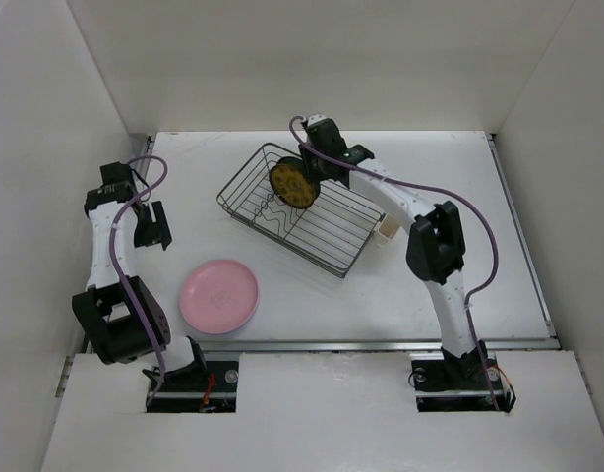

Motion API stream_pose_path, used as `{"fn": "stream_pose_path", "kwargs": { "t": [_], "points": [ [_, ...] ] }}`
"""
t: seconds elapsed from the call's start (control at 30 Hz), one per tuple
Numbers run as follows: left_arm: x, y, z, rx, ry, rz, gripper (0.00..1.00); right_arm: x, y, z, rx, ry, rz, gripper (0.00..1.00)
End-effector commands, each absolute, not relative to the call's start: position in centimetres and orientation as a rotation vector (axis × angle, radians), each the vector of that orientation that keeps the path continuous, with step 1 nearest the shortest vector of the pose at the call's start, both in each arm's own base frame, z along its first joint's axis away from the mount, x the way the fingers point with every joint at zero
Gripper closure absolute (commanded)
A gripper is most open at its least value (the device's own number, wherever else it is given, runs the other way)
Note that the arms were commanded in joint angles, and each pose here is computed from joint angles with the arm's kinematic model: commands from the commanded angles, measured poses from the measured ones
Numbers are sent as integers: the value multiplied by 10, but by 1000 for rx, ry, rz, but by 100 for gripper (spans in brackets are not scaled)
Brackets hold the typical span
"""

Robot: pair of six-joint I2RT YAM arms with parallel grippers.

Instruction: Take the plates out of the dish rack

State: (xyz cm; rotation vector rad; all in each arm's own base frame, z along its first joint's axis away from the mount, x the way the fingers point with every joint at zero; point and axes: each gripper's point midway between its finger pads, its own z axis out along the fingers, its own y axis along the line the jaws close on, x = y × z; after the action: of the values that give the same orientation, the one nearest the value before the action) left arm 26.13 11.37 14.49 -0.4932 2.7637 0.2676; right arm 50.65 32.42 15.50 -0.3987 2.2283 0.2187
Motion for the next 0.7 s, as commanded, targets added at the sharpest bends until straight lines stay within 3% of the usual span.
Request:
{"fn": "stream_pose_path", "kwargs": {
  "t": [0.0,0.1,0.2,0.47,0.67],
  "points": [
    [266,110,155,-456,2753,260,23,503,331,204,-371,2123,287,63],
    [266,110,152,-456,2762,259,23,503,325,214,-361,2106,260,57],
    [267,107,152,-456,2761,255,23,501,316,222,-342,2086,193,44],
    [270,108,150,-457,2770,253,23,472,340,258,-458,1991,190,44],
    [270,108,150,-457,2770,253,23,479,349,200,-530,2054,120,50]
  ]
}}
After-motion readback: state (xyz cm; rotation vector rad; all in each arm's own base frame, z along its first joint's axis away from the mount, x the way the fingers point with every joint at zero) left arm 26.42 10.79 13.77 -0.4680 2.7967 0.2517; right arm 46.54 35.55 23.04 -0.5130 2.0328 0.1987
